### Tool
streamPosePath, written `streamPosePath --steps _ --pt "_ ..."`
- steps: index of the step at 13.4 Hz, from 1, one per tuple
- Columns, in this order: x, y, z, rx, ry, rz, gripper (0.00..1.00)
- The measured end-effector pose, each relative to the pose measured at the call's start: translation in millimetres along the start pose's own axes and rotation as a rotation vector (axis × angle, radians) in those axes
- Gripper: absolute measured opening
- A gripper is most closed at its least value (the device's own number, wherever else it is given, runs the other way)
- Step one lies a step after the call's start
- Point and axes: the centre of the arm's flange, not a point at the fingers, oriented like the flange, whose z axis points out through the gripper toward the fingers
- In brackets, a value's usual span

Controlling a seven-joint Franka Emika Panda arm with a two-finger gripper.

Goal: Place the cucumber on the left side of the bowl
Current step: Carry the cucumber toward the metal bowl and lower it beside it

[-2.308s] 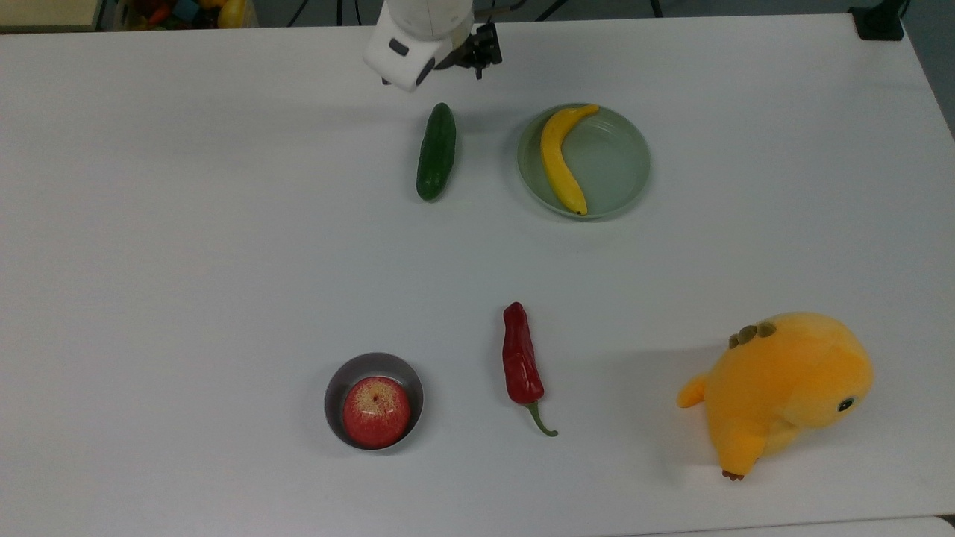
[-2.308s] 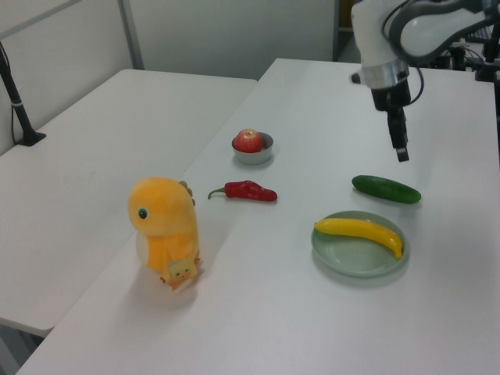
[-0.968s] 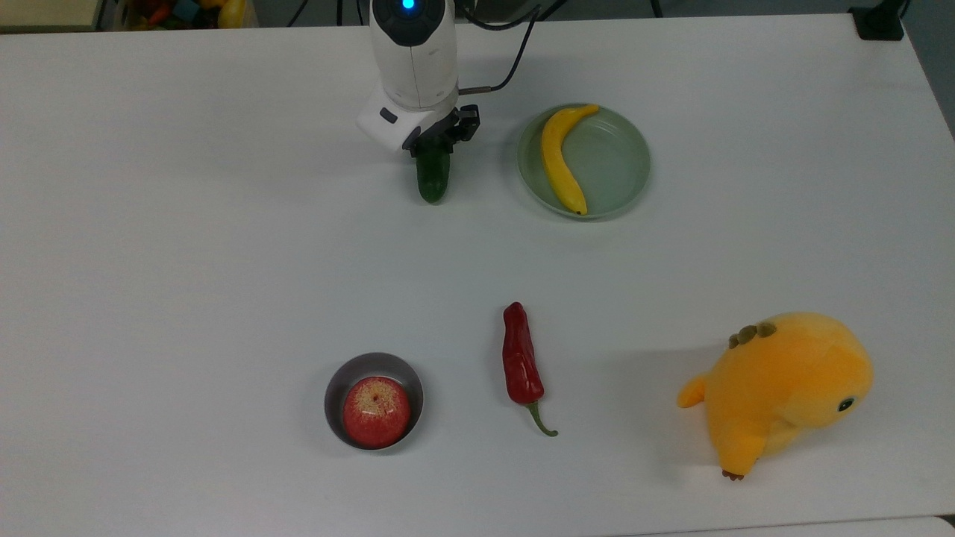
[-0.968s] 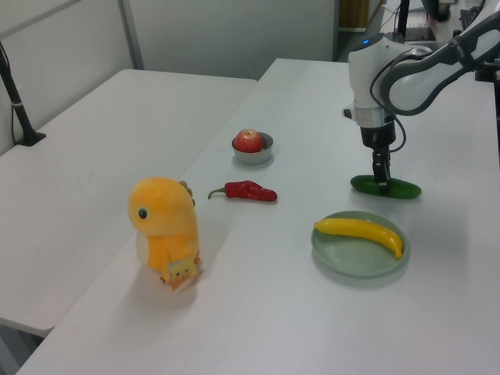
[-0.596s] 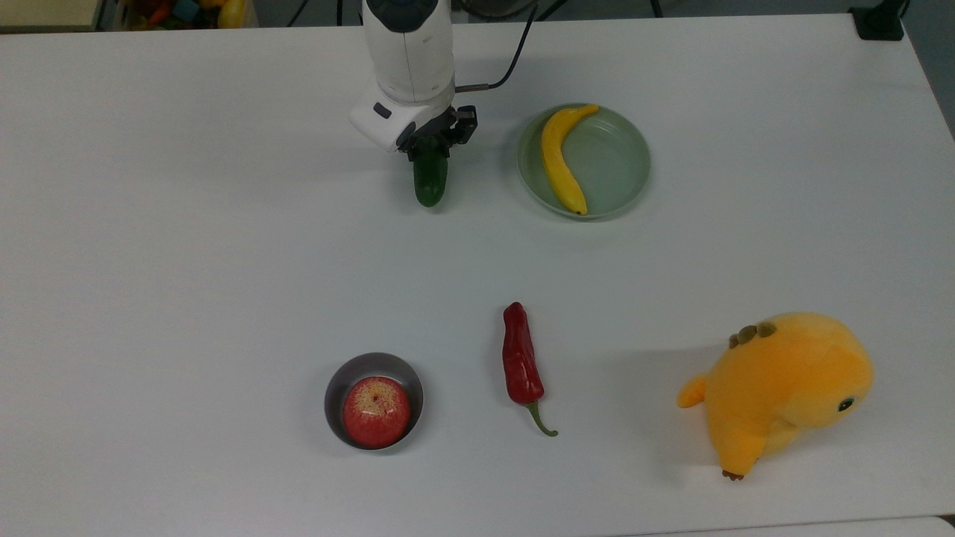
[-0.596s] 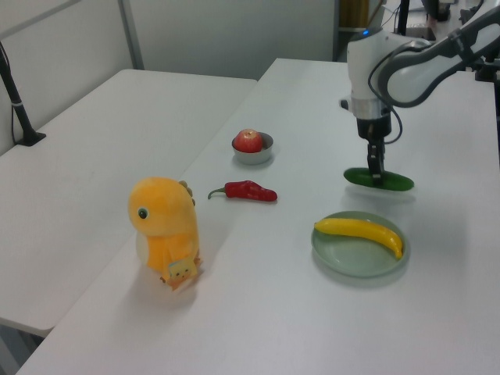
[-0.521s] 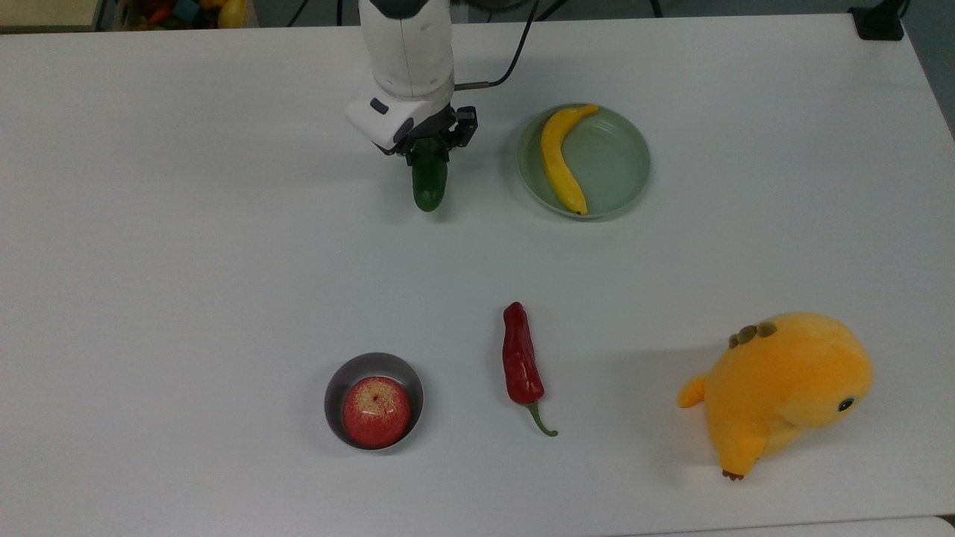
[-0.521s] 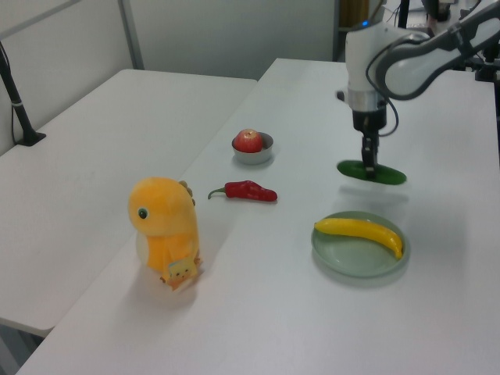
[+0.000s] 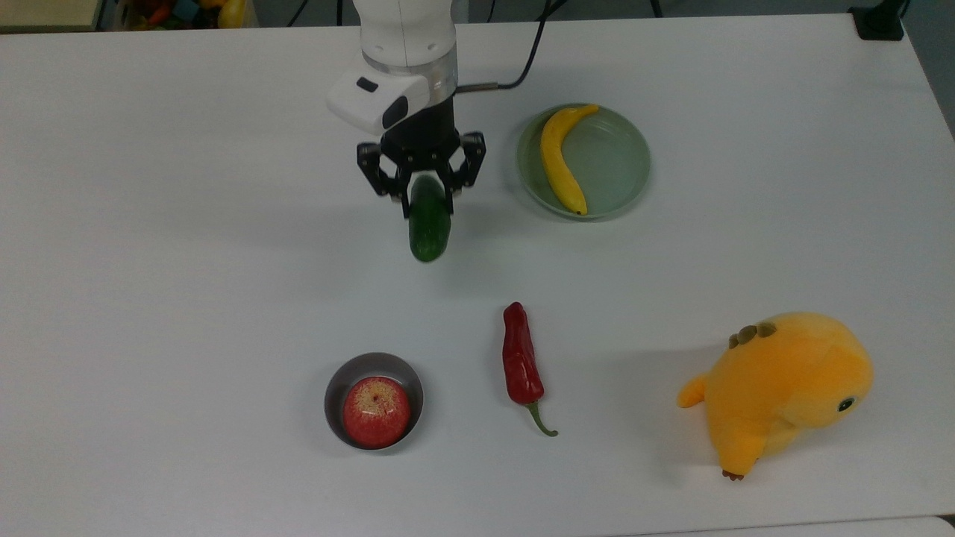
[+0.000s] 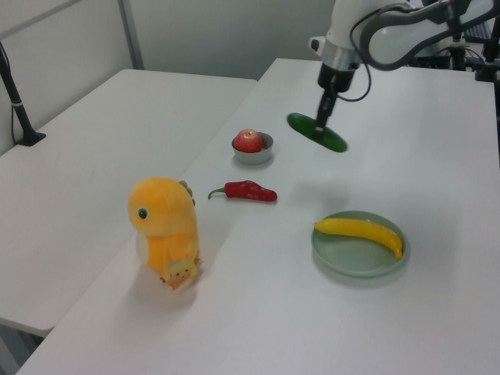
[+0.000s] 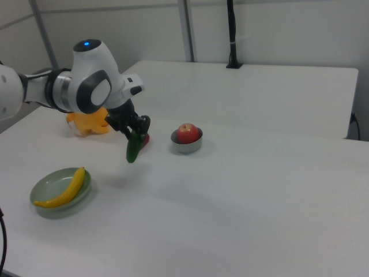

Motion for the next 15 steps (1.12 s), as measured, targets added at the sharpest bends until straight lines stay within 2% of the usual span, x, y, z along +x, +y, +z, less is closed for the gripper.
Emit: streamPosePath --steps 1,6,11,15 --pt "12.1 -0.3 12.7 -0.008 0.070 -0.002 0.49" --pt "37.2 -7.1 74.3 -0.030 0.256 -0.020 0.49" --pt "54.1 -28.6 112.4 -0.027 0.326 -0.052 0.49" --pt "60.7 -31.9 131.1 -0.045 0.371 -0.084 0.49"
